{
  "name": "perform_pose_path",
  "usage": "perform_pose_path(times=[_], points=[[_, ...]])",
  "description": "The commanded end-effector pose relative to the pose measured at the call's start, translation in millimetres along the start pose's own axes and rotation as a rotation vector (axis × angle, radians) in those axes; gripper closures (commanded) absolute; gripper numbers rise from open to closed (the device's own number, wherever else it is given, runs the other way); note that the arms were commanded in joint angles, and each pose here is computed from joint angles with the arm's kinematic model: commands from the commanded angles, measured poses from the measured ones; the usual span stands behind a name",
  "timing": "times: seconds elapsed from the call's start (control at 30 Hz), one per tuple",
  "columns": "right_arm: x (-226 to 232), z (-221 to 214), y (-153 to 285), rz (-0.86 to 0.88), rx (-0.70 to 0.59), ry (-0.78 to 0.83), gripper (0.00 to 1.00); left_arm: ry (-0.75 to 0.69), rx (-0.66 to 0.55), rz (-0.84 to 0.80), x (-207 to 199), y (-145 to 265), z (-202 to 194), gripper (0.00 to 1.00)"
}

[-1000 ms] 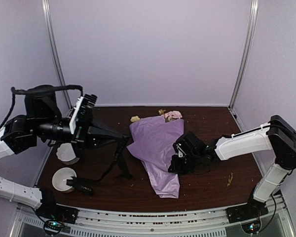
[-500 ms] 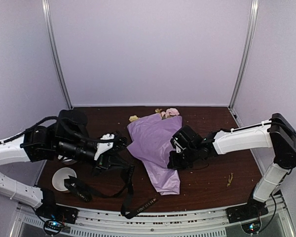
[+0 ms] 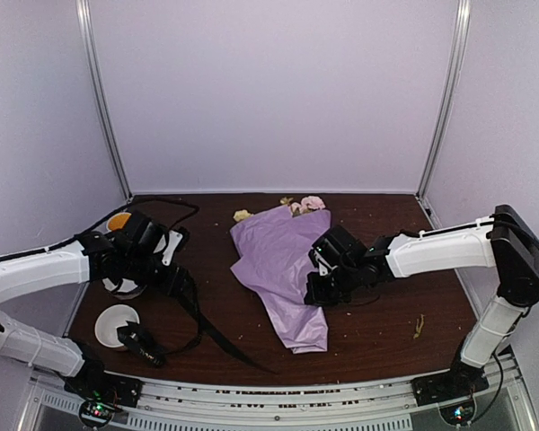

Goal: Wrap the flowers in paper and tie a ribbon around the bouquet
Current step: Place the ribbon at the center of the board.

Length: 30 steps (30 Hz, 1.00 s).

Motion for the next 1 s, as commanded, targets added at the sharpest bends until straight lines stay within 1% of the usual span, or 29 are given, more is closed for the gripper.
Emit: perform_pose_path(times=[0.0, 0.07, 0.13, 0.2, 0.27, 0.33, 0.37, 0.47, 0.53, 0.6, 0.67, 0.73, 0.8, 0.87, 0.9, 0.97], points=[[10, 11, 3, 0.03, -0.033, 0.006, 1.0, 0.186, -0.1, -0.006, 5, 7, -1, 0.39], [9, 10, 3, 0.025, -0.03, 0.011, 1.0, 0.181, -0.235, -0.122, -7, 21, 8, 0.39], [9, 9, 3, 0.022, -0.028, 0.014, 1.0, 0.108, -0.343, -0.173, -21, 40, 18, 0.43], [7, 8, 3, 0.02, -0.023, 0.016, 1.0, -0.033, -0.399, -0.232, -45, 55, 22, 0.46], [7, 8, 2, 0.022, -0.02, 0.017, 1.0, -0.204, -0.399, -0.373, -77, 64, 18, 0.46], [7, 7, 2, 0.023, -0.017, 0.017, 1.0, -0.378, -0.321, -0.548, -108, 63, 4, 0.41], [7, 7, 1, 0.024, -0.018, 0.016, 1.0, -0.458, -0.241, -0.61, -124, 54, -6, 0.38], [6, 6, 1, 0.023, -0.016, 0.016, 1.0, -0.669, -0.054, -0.679, -157, 35, -35, 0.32], [5, 5, 0, 0.019, -0.01, 0.019, 1.0, -0.746, 0.013, -0.643, -169, 22, -42, 0.33], [5, 5, -1, 0.016, -0.008, 0.021, 1.0, -0.812, 0.074, -0.558, -175, 12, -39, 0.35], [5, 4, -2, 0.015, -0.004, 0.022, 1.0, -0.88, 0.132, -0.595, -187, 9, -44, 0.34], [5, 4, -3, 0.015, -0.001, 0.022, 1.0, -0.956, 0.179, -0.624, -196, 1, -55, 0.28], [6, 4, -5, 0.014, 0.0, 0.022, 1.0, -1.028, 0.252, -0.571, -198, -13, -64, 0.23], [6, 5, -4, 0.012, 0.0, 0.024, 1.0, -1.065, 0.306, -0.487, -198, -28, -65, 0.23], [5, 4, -4, 0.009, 0.0, 0.025, 1.0, -1.077, 0.322, -0.451, -198, -35, -65, 0.23], [4, 3, -4, 0.005, 0.001, 0.028, 1.0, -1.096, 0.308, -0.397, -199, -45, -61, 0.24]])
Point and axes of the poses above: each gripper's point midway between its finger pads, its own y axis back along the fingers, its own x axis along the line the jaws close on, z = x × y, the point moved 7 cm from there along y, back along the fingers, and after that the axes turned 3 degrees about -y, right-handed, at the moved point
